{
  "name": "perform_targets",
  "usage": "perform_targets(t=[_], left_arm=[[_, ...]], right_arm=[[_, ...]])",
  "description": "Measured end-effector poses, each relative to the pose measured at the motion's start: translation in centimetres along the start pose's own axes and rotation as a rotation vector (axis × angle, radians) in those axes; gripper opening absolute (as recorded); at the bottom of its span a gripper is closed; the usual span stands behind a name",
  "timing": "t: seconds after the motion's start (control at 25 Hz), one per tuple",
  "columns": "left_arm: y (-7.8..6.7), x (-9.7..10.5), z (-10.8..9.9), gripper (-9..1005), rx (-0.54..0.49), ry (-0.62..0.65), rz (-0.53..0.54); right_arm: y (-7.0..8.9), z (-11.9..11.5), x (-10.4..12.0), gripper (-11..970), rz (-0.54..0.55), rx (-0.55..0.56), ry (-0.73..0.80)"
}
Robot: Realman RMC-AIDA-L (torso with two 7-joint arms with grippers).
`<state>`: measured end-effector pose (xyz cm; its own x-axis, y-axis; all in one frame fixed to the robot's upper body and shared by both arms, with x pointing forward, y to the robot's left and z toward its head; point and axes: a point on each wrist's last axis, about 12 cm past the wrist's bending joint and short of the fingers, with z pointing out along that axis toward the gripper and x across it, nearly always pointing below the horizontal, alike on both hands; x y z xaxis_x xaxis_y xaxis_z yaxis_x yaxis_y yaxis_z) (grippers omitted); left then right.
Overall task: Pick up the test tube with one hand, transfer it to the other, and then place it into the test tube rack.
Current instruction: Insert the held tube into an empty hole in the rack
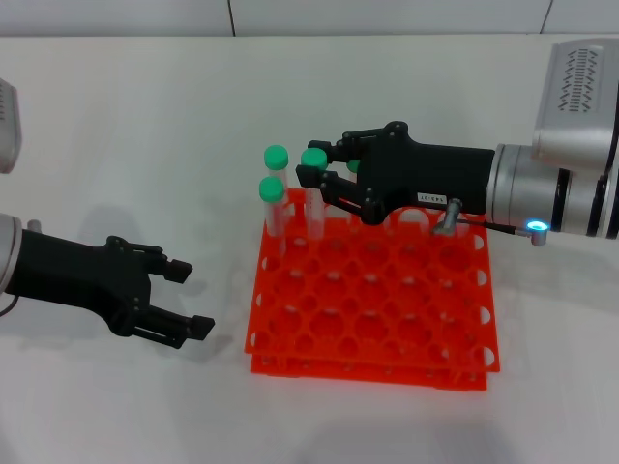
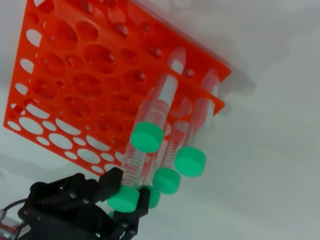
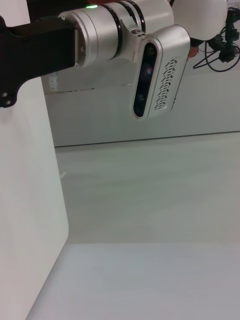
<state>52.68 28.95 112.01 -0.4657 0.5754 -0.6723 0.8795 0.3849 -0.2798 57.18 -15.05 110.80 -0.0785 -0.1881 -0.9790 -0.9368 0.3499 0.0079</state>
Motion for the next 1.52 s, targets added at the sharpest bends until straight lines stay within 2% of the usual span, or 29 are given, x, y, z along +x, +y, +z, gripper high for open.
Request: perform_targets(t=[0.4,1.52], left_arm=[[0.1,0.0,0.0,877,-0.001,0.033,0.012],[-0.1,0.0,0.4,877,0.013,0.044,0.025]], right_arm=[[-0.1,0.1,-0.3,267,0.0,-0.001,-0.008],[0.3,0.0,0.9,266,-0.006,-0.006,0.02]])
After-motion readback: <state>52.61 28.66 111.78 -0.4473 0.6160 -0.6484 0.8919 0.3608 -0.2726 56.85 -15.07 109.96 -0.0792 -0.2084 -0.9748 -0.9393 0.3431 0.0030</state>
